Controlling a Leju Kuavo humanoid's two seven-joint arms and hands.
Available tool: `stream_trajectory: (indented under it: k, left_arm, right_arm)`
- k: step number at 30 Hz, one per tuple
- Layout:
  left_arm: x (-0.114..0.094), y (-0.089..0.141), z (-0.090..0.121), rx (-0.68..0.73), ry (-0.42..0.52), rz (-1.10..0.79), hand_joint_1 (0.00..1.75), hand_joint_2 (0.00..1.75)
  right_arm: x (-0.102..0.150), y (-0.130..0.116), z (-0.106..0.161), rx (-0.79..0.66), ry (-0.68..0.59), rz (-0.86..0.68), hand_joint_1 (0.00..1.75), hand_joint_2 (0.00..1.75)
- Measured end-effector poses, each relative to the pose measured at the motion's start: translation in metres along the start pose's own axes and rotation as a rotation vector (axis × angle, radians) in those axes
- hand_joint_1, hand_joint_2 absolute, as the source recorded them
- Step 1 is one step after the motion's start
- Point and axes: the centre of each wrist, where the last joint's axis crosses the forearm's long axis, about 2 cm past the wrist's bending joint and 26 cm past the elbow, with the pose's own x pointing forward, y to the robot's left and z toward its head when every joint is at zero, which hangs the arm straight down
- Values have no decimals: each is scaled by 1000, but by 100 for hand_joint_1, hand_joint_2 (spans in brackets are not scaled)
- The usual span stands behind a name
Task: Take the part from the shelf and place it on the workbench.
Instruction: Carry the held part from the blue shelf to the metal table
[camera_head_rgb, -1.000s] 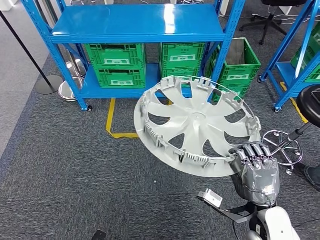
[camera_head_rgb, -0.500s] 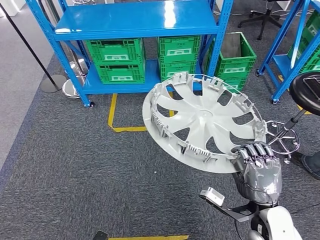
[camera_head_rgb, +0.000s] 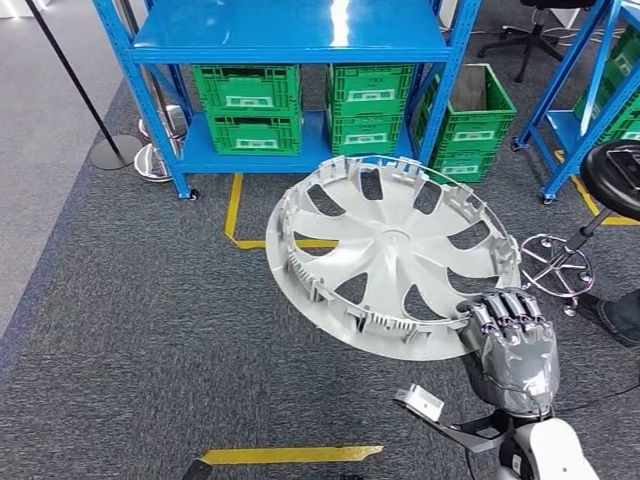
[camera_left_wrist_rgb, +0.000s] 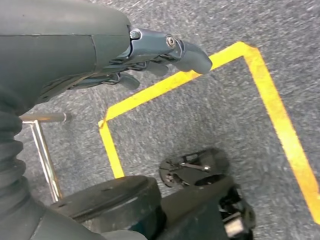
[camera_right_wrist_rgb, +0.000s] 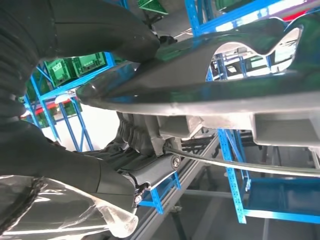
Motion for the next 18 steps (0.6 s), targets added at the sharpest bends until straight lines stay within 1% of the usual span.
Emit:
stream_trajectory:
  k: [18]
  left_arm:
    - [2,0,-1,-3,9,-11,0,175]
  right_arm:
    - [1,-2,-2,-10,-5,-6,175,175]
